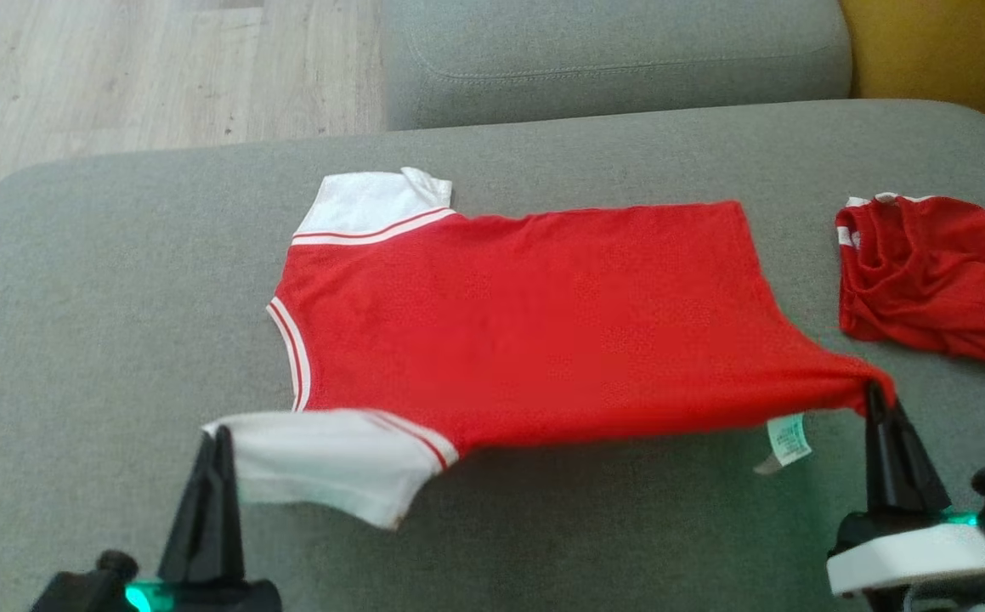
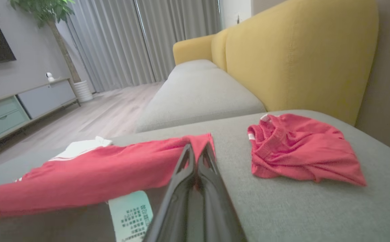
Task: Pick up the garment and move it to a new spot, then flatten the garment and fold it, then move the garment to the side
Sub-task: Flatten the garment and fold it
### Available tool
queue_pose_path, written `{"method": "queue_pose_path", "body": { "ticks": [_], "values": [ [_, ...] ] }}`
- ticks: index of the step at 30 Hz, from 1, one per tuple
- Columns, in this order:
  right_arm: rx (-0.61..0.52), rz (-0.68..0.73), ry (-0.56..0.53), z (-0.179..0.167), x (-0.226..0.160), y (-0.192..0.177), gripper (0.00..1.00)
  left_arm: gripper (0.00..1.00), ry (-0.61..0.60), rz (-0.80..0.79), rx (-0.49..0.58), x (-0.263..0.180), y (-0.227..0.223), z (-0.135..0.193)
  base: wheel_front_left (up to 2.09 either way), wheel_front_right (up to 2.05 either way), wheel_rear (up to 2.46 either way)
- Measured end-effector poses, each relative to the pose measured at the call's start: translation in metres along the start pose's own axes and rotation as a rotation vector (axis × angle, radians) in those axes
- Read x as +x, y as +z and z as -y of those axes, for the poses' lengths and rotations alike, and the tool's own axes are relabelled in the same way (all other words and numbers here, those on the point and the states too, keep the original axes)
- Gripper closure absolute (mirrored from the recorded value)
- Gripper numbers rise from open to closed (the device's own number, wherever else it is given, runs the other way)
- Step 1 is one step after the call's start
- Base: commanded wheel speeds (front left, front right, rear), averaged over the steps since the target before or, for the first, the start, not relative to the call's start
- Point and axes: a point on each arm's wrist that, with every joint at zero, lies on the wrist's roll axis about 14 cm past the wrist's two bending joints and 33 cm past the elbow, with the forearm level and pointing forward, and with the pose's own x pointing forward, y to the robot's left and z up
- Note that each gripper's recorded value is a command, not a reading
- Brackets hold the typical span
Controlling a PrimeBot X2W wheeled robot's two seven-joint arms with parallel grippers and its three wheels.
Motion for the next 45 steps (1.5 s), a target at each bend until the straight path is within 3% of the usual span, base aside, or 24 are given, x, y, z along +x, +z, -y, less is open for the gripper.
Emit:
{"method": "queue_pose_path", "body": {
  "ticks": [7,13,27,36,37,39,40,41,42,43,44,45],
  "values": [
    [0.004,-0.168,-0.011,0.003,-0.003,-0.049,1.0,1.0,0.008,-0.162,-0.003,-0.003,-0.049,-0.005,0.0,0.0,0.0],
    [0.014,-0.247,-0.016,0.004,0.011,-0.073,1.0,1.0,0.003,-0.186,0.001,0.016,-0.06,-0.01,0.0,0.0,0.0],
    [-0.017,-0.24,-0.004,0.003,0.07,-0.07,1.0,1.0,-0.12,-0.217,0.108,0.099,-0.068,-0.005,0.0,0.0,0.0],
    [-0.015,-0.274,-0.019,0.009,0.088,-0.077,1.0,1.0,-0.103,-0.298,0.14,0.123,-0.093,-0.019,0.0,0.0,0.0],
    [-0.016,-0.279,-0.018,0.009,0.09,-0.078,0.88,1.0,-0.096,-0.302,0.141,0.124,-0.095,-0.021,0.0,0.0,0.0],
    [-0.017,-0.294,-0.015,0.008,0.095,-0.08,0.36,1.0,-0.082,-0.315,0.144,0.127,-0.099,-0.025,0.0,0.0,0.0],
    [-0.018,-0.3,-0.014,0.008,0.098,-0.081,0.05,1.0,-0.071,-0.314,0.144,0.128,-0.1,-0.027,0.0,0.0,0.0],
    [-0.018,-0.304,-0.014,0.007,0.101,-0.081,0.0,0.86,-0.064,-0.313,0.143,0.129,-0.101,-0.028,0.0,0.0,0.0],
    [-0.018,-0.304,-0.012,0.007,0.105,-0.081,0.0,0.64,-0.059,-0.313,0.144,0.13,-0.101,-0.03,0.0,0.0,0.0],
    [-0.019,-0.297,-0.01,0.006,0.109,-0.079,0.0,0.13,-0.055,-0.309,0.145,0.131,-0.101,-0.031,0.0,0.0,0.0],
    [-0.019,-0.286,-0.009,0.005,0.112,-0.077,0.0,0.0,-0.046,-0.302,0.146,0.132,-0.1,-0.033,0.0,0.0,0.0],
    [-0.019,-0.276,-0.007,0.005,0.116,-0.074,0.0,0.0,-0.039,-0.292,0.147,0.133,-0.098,-0.034,0.0,0.0,0.0]
  ]
}}
